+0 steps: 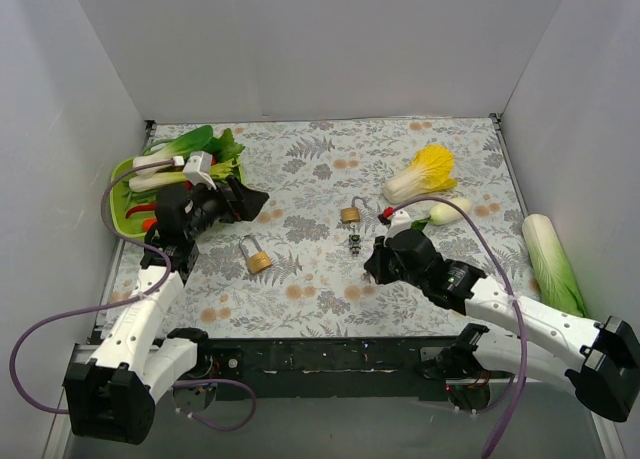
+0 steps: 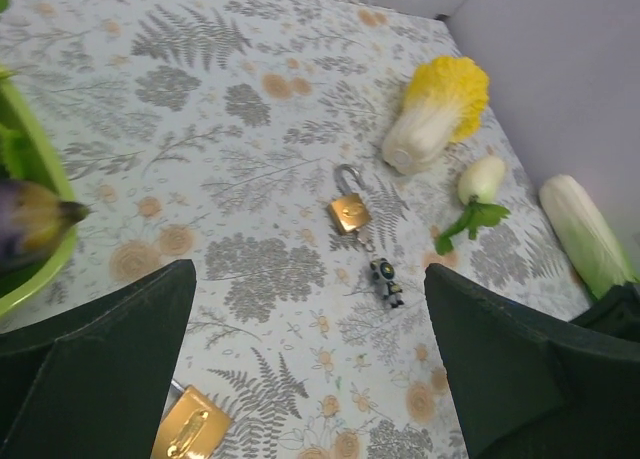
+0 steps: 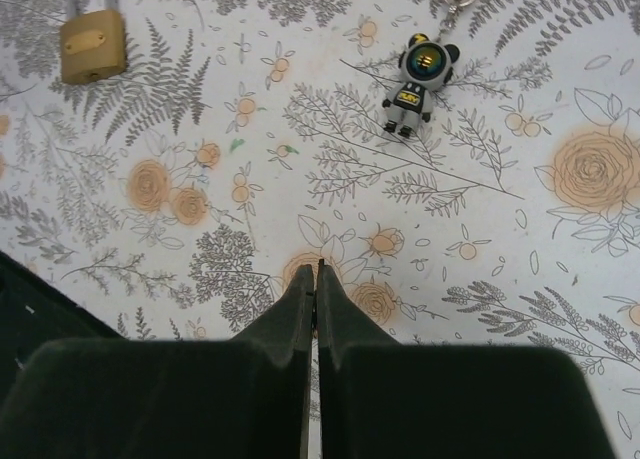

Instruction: Unlock with the key

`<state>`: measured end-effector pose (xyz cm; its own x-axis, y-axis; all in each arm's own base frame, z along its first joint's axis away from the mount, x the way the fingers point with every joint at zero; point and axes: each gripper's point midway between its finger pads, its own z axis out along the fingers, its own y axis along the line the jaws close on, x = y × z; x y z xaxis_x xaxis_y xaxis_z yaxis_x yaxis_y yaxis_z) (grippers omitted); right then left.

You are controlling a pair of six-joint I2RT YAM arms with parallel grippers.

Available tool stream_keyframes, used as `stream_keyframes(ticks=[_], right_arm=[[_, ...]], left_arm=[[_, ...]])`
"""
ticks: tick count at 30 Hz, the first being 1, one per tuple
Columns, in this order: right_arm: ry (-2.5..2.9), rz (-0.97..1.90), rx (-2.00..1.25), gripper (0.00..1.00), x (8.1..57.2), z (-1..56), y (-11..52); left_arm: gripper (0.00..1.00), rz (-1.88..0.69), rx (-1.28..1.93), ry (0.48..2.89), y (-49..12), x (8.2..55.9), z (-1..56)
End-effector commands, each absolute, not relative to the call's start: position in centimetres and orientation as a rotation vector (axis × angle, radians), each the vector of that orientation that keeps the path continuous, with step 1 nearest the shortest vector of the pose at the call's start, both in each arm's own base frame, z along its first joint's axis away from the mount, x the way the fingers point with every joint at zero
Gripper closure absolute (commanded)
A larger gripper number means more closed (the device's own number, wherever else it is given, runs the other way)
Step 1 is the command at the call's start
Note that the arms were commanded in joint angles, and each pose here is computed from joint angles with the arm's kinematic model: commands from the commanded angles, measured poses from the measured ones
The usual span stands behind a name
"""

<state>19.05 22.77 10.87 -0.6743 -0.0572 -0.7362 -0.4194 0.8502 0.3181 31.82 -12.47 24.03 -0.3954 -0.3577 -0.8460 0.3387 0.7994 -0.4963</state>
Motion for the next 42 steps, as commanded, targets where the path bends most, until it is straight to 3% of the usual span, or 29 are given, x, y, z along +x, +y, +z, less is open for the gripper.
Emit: stream_keyframes(ticks=[1, 11, 24, 32, 42], right_arm=[[2.104, 0.782, -0.474, 0.99, 18.6, 15.6, 25.3], [1.910, 1.168, -0.533, 0.99, 17.4, 26.0, 29.3], [1.862, 1.335, -0.493, 0.99, 17.2, 31.1, 31.1], [1.867, 1.368, -0.484, 0.99, 17.0, 30.9, 31.3], [1.908, 1.372, -0.459, 0.99, 17.2, 29.7, 31.2]], left_arm=[[0.02, -1.075, 0.306, 1.760, -18.1, 28.2, 25.3], [0.02, -1.529, 0.778, 1.666, -26.2, 18.7, 25.8], [0.05, -1.509, 0.829, 1.649, -29.4, 17.1, 25.5], [0.30, -1.516, 0.854, 1.659, -30.6, 16.5, 25.1], [0.48, -1.536, 0.870, 1.649, -31.0, 15.9, 25.3]])
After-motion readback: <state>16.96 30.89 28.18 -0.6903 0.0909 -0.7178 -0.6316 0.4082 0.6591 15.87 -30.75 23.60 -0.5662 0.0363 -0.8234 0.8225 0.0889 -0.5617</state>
